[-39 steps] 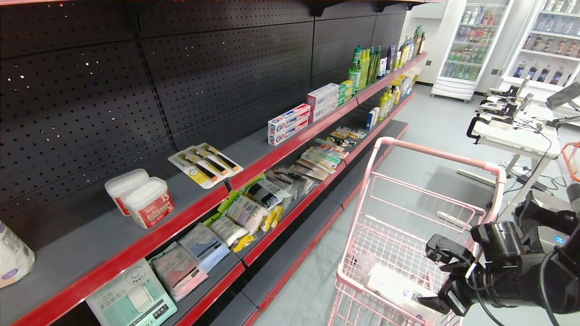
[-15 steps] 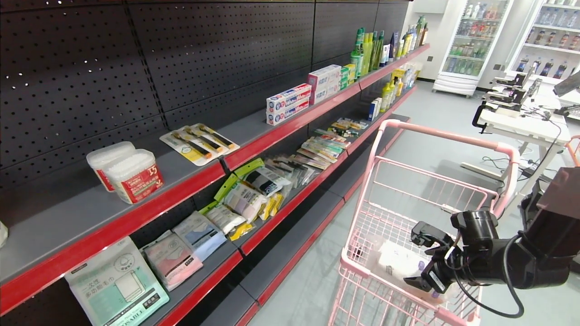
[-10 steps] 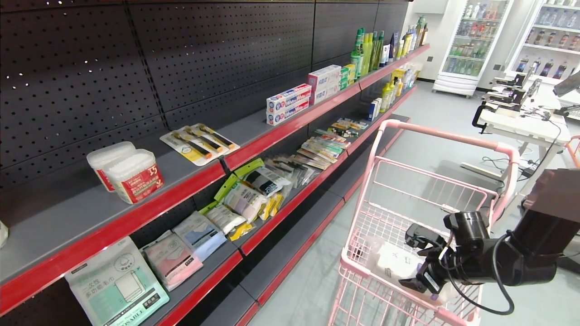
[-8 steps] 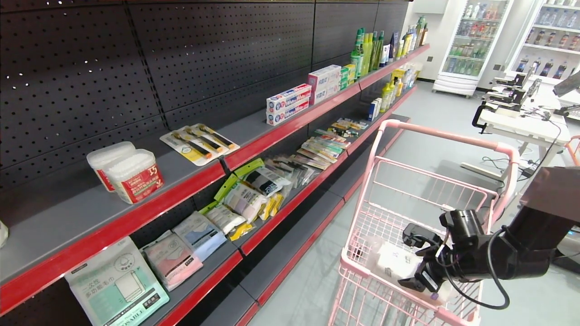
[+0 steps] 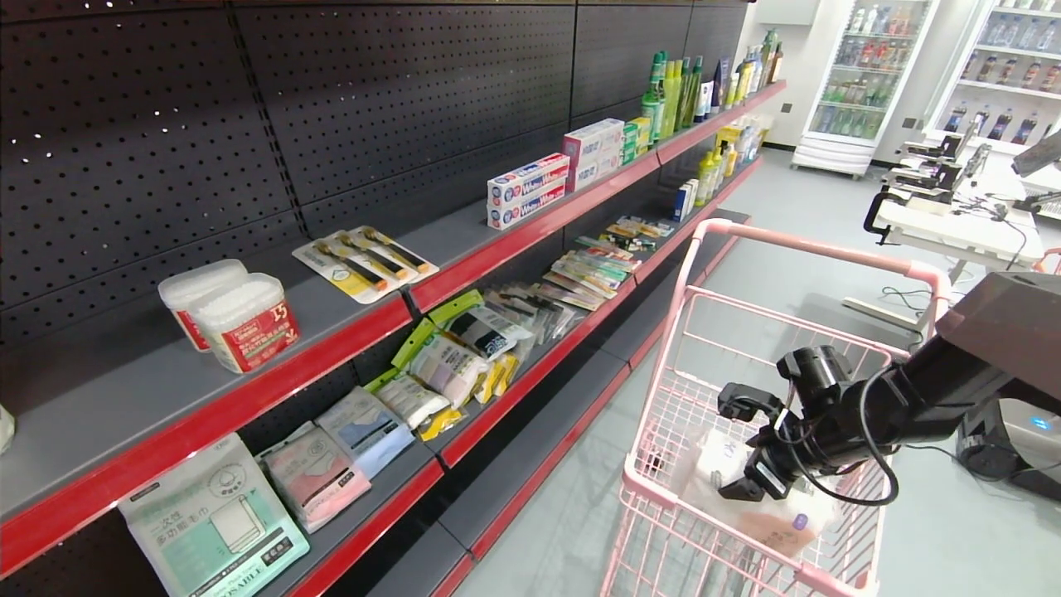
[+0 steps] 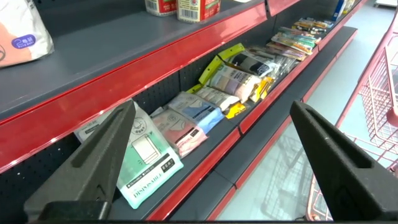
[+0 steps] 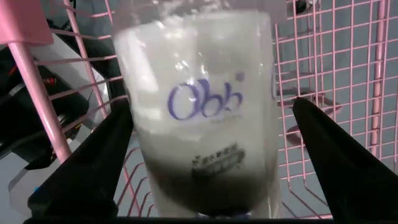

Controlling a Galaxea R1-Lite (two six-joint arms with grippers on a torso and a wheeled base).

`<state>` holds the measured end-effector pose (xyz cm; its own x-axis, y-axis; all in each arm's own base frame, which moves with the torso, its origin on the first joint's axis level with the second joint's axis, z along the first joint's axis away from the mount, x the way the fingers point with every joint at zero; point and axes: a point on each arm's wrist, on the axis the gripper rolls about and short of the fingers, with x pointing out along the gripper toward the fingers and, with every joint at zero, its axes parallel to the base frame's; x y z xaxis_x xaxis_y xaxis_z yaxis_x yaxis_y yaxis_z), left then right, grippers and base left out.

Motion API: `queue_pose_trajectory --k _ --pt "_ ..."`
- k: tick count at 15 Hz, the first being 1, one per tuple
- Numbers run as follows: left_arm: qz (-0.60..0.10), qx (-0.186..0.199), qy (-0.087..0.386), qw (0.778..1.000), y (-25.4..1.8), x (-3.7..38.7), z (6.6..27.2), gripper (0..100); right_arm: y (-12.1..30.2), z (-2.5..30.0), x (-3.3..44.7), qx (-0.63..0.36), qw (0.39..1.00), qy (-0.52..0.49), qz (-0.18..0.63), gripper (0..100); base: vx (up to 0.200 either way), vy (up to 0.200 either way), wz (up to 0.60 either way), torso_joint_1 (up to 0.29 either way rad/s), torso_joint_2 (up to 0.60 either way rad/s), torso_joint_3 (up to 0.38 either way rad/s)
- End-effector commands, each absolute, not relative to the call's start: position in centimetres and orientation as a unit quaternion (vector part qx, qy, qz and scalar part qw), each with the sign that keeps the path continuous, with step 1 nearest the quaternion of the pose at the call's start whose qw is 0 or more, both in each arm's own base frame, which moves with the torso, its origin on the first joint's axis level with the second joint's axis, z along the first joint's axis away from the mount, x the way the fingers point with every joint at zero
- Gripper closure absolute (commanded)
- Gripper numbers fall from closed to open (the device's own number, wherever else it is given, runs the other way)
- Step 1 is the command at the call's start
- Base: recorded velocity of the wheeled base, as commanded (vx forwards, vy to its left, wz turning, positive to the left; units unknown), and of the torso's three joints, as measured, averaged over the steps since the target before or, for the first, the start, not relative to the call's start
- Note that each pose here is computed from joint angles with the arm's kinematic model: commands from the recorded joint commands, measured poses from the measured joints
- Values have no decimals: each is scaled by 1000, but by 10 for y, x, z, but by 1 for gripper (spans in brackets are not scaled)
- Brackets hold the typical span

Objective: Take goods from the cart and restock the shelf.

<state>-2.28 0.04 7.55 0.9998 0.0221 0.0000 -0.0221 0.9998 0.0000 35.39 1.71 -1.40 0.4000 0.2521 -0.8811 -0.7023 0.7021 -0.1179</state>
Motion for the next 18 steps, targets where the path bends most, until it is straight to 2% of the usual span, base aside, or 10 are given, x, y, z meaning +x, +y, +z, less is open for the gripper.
queue_pose_trajectory --k 1,13,14,18 --pt "12 0 1 1000 0 -23 76 0 22 -17 361 -247 800 455 303 0 0 0 0 0 0 0" --pt "12 0 1 1000 0 -23 76 0 22 -34 343 -218 784 486 318 0 0 0 0 0 0 0" --pt "12 0 0 1000 0 -23 75 0 23 -39 342 -219 784 486 318 100 0 0 0 0 0 0" --pt "12 0 1 1000 0 -23 76 0 22 -41 341 -219 785 486 315 100 0 0 0 0 0 0"
